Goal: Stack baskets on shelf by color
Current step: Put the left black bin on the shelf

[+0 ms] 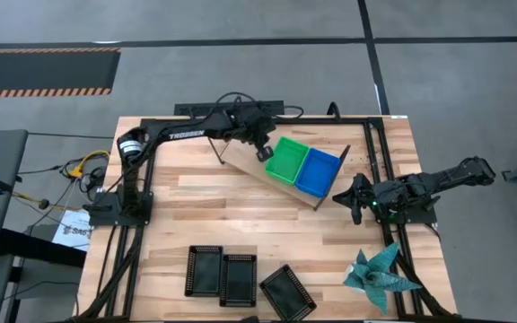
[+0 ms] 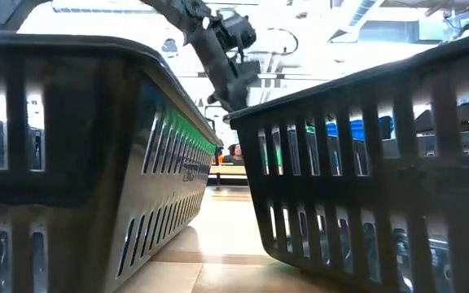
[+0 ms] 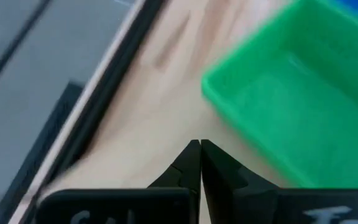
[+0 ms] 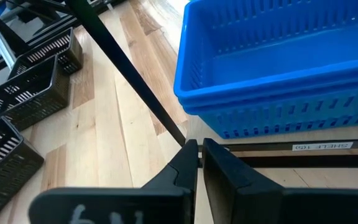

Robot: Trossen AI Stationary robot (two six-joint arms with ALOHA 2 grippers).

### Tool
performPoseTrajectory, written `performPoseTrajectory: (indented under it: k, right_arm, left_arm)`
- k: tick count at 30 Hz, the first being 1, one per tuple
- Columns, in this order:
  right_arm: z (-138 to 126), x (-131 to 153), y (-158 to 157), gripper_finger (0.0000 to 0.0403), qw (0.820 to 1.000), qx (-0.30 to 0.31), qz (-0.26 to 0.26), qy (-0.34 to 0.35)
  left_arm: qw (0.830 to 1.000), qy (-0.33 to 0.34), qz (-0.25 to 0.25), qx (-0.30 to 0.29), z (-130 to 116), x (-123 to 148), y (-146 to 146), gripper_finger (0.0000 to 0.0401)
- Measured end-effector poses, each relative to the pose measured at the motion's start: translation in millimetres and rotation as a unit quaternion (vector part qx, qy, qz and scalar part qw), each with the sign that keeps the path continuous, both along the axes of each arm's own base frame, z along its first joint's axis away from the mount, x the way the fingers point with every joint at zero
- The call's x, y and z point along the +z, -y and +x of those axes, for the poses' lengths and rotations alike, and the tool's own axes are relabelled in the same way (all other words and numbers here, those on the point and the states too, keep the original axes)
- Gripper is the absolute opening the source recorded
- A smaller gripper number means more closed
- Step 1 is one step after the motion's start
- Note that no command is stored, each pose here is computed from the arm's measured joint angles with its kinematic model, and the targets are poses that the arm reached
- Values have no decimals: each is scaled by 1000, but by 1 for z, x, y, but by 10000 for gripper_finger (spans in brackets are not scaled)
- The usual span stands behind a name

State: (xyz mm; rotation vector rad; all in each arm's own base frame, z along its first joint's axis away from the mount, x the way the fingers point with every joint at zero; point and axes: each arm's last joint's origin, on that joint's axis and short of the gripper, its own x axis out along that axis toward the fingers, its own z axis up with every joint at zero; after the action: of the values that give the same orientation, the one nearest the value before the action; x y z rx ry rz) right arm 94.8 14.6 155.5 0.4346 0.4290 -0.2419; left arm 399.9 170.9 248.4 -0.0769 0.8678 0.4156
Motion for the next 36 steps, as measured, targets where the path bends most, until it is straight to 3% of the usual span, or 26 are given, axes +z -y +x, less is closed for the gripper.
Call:
performPoseTrajectory:
  k: [3,8,13,19,27,32,36]
  right_arm:
    - [0,0,0,50,1000,0,0,0]
    - [0,0,0,50,1000,0,0,0]
    - [0,0,0,50,1000,1,-2,-1]
    - [0,0,0,50,1000,0,-1,-1]
    - [0,0,0,50,1000,0,0,0]
    - [0,0,0,50,1000,0,0,0]
    - [0,0,0,50,1000,-7,14,2]
  left_arm:
    - [999,-46,-19,-15,-13,27,19,0]
    - [994,-79,-26,-71,-46,78,82,0]
    - [993,-73,1,-92,-77,98,152,1]
    - [984,-112,-37,-133,-116,69,229,45]
    - [960,-171,-104,-197,-167,-8,323,170]
    - [961,-126,-133,-209,-182,-9,356,231]
    - [962,-61,-149,-221,-182,-2,372,247]
